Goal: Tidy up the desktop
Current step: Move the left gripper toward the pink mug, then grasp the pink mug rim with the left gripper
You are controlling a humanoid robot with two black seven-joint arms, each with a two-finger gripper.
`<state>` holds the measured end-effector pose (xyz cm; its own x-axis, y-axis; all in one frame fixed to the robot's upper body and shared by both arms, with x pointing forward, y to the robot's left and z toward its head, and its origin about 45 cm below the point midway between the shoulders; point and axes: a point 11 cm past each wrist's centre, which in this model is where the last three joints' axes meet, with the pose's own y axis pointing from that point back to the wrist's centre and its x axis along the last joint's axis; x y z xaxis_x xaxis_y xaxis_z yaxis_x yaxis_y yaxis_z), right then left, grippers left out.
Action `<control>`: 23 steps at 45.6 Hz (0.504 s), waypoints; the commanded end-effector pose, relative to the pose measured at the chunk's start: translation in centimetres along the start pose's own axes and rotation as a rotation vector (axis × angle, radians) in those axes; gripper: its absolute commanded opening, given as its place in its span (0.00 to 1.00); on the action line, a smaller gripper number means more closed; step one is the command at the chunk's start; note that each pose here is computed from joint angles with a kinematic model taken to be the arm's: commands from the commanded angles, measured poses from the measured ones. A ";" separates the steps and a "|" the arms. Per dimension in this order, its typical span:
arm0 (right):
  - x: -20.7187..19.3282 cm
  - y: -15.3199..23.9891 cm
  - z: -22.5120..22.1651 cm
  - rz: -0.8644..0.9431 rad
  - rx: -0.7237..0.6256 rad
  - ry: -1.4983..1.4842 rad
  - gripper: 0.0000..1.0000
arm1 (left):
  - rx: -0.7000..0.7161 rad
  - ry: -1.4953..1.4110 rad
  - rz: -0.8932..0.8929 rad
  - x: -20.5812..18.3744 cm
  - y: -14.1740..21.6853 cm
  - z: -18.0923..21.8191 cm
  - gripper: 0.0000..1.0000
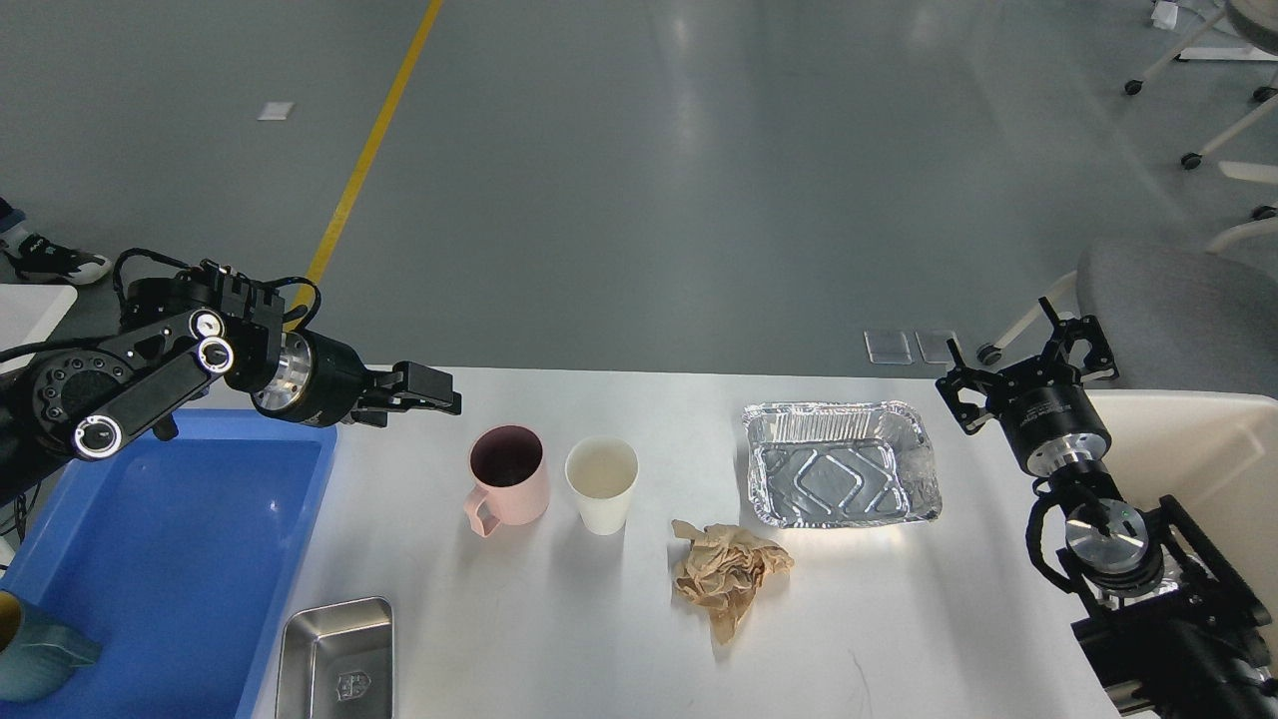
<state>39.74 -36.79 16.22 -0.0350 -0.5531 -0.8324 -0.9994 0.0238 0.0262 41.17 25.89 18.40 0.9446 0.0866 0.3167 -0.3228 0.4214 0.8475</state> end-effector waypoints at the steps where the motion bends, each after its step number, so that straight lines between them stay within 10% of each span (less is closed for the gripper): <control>1: 0.1 0.1 0.0 0.001 0.001 0.001 1.00 | 0.005 0.025 0.001 -0.7 -1.4 -0.3 0.99; 23: 0.2 0.1 0.0 0.002 0.000 0.001 1.00 | 0.001 0.067 0.013 -2.4 -5.4 0.5 0.99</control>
<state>39.65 -36.88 16.15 -0.0360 -0.5540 -0.8317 -0.9993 0.0252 0.0265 40.59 23.53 13.71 0.9420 0.1521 0.2992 -0.3356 0.4201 0.8431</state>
